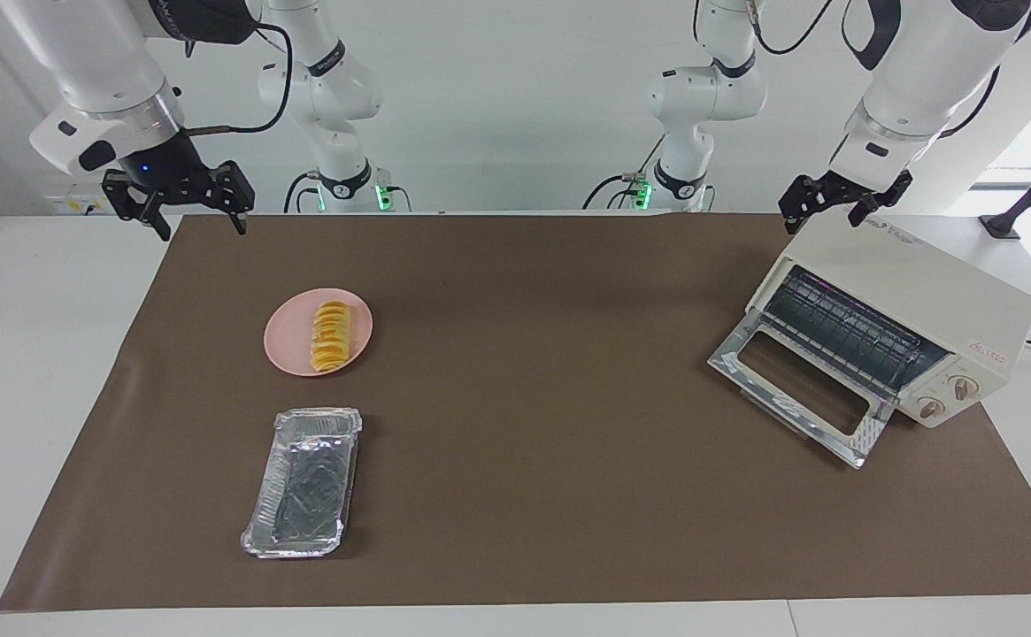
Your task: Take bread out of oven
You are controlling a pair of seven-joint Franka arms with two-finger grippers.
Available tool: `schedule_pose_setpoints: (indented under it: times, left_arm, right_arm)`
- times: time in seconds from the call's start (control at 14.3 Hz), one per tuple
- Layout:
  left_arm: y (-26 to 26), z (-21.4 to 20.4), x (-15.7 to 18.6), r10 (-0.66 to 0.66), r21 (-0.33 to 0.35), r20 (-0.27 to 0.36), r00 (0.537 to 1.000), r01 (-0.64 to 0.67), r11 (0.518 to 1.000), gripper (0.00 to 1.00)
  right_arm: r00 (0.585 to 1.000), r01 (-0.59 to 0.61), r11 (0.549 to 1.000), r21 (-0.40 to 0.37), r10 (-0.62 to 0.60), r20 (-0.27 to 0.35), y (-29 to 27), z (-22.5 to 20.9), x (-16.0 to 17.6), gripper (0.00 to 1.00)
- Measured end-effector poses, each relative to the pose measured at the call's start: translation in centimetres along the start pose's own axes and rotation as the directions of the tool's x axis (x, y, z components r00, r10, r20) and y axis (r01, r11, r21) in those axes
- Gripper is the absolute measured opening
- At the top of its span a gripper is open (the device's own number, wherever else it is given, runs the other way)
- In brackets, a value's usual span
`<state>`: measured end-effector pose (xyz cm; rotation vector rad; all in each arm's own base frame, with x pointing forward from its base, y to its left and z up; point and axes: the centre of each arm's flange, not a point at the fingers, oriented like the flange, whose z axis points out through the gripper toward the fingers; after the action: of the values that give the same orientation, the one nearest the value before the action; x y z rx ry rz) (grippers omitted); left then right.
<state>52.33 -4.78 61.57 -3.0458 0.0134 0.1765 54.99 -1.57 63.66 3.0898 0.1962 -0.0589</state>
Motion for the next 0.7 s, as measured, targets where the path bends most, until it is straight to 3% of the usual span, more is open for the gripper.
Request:
schedule_pose_setpoints:
  times: [0.49, 0.7]
  left_arm:
    - [0.00, 0.00, 0.00, 0.000, 0.000, 0.000, 1.000, 0.000, 1.000, 1.00]
    - [0.00, 0.00, 0.00, 0.000, 0.000, 0.000, 1.000, 0.000, 1.000, 1.00]
  right_arm:
    - [1.000, -0.003, 1.000, 0.001, 0.003, -0.002, -0.03, 0.06, 0.00, 1.00]
    - [1.000, -0.012, 0.999, 0.044, 0.012, -0.009, -0.09, 0.06, 0.00, 1.00]
